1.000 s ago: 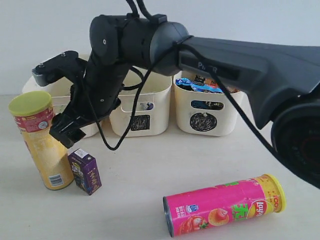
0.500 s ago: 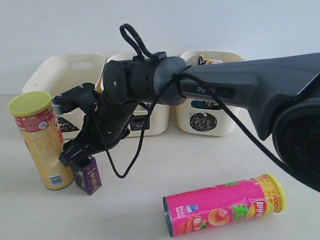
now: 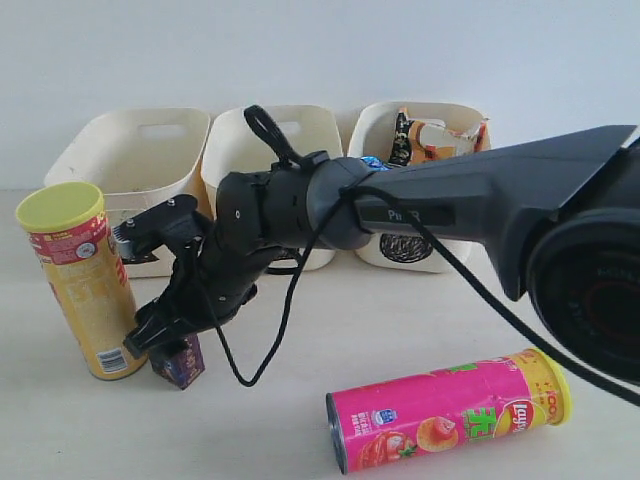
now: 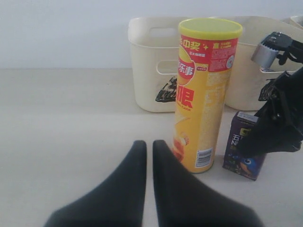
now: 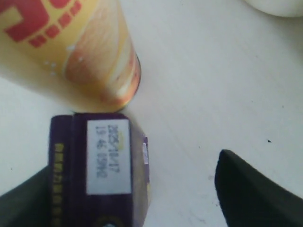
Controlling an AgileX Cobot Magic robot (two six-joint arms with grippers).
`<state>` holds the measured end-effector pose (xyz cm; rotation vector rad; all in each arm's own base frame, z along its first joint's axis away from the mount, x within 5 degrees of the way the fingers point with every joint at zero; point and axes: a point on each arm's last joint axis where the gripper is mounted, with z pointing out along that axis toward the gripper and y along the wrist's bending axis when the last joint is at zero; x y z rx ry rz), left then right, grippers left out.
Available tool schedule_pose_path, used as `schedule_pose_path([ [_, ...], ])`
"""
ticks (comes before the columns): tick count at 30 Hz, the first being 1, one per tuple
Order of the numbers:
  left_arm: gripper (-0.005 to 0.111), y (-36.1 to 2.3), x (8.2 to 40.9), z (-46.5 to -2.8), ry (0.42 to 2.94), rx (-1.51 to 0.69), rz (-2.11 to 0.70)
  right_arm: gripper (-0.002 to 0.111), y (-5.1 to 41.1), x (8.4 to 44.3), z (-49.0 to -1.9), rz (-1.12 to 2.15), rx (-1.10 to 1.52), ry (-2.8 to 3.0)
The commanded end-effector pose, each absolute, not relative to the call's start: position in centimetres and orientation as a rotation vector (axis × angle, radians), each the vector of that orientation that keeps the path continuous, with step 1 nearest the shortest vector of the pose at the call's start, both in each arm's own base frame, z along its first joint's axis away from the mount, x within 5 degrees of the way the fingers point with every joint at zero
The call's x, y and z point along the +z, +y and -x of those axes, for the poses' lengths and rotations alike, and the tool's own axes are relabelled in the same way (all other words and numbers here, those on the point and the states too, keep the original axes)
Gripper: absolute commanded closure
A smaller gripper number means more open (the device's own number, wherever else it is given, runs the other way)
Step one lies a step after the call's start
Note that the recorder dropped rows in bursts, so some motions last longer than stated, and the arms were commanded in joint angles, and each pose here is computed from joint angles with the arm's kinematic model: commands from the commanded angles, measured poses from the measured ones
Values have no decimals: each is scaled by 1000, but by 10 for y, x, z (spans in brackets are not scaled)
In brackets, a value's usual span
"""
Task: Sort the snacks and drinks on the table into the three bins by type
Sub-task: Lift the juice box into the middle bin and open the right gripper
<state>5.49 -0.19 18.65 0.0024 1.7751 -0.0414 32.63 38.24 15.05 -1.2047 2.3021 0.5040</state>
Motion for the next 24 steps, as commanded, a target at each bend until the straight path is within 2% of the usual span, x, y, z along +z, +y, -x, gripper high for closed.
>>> schedule_pose_path([
  [1,102,-2,188,-55,1762,-49,7,65,384,153,-326,1193,511,2282],
  [2,102,-2,188,-55,1762,-49,7,75,384,153,-326,1194,511,2284],
  [4,102,-2,188,-55,1762,-49,7,107,384,152,-325,1205,509,2289],
  [10,102,-2,188,-55,1762,-49,7,107,377,167,-321,1290,460,2283],
  [15,102,-2,188,-55,1762,-49,7,107,348,232,-322,1334,357,2219],
  [20,102,-2,188,-55,1761,-49,8,107,312,296,-342,1132,360,2080],
  [24,102,-2,188,-55,1761,-49,8,107,300,317,-358,984,370,1960],
])
